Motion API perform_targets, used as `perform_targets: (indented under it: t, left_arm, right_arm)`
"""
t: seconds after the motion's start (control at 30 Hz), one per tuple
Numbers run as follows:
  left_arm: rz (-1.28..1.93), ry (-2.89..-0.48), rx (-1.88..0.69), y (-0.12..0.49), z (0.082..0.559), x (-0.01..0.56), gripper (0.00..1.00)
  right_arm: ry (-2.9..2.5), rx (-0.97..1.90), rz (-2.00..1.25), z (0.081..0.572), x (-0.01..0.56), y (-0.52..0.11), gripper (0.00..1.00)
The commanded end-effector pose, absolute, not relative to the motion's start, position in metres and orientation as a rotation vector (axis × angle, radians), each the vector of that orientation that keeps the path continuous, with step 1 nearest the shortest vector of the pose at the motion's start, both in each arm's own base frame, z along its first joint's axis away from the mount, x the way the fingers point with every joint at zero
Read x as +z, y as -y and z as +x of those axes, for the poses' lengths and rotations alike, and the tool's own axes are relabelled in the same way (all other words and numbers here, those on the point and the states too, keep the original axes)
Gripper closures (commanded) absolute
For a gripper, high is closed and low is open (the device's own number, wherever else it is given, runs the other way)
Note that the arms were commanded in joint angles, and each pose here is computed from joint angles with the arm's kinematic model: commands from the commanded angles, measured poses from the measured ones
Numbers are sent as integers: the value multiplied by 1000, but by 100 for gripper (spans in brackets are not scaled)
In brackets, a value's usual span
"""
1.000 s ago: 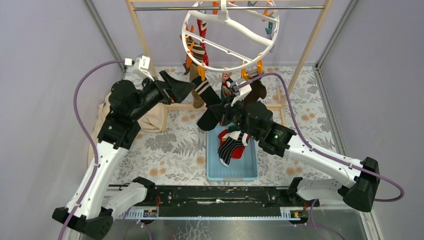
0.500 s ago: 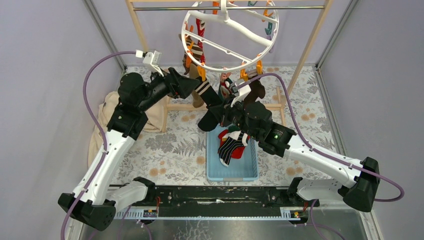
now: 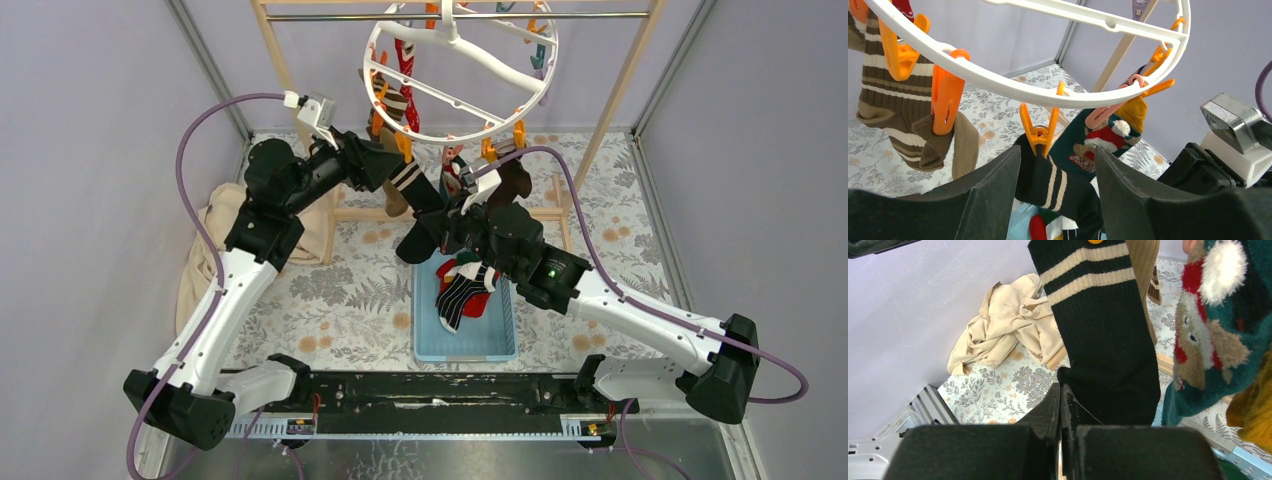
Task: Remove the socks clipped to the hanger
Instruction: Remove the sock from the hanger.
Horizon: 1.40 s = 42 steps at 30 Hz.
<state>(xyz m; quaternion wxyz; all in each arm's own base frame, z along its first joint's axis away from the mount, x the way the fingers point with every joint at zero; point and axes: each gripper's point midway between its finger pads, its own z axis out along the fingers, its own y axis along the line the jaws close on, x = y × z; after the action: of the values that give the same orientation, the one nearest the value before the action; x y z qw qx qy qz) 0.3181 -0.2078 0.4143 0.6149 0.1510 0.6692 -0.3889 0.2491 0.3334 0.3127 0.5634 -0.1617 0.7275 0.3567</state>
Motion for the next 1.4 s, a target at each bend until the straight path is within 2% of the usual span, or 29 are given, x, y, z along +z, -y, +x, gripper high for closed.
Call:
perform_targets:
  t: [0.0, 0.13, 0.3, 0.57, 1.23, 1.37]
  left_arm:
    - [378, -1446, -871, 211, 324, 431, 37]
    - [371, -1448, -869, 214, 330, 428, 33]
    - [362, -1441, -860, 218, 337, 430, 21]
    - [350, -1433, -839, 229, 344, 429, 20]
    - [298, -1418, -800, 241, 355, 426, 36]
    - [295, -1418, -795, 241, 356, 426, 46]
  right_arm:
    - [-1645, 893, -361, 249, 341, -338, 100]
    - [-1643, 896, -363, 248, 342, -337, 100]
    - [-1643, 898, -364, 247, 340, -337, 100]
    - [-1648, 899, -365, 247, 337, -338, 100]
    - [-1659, 888, -382, 248, 328, -339, 100]
    - [-1660, 892, -386, 247, 326, -340, 100]
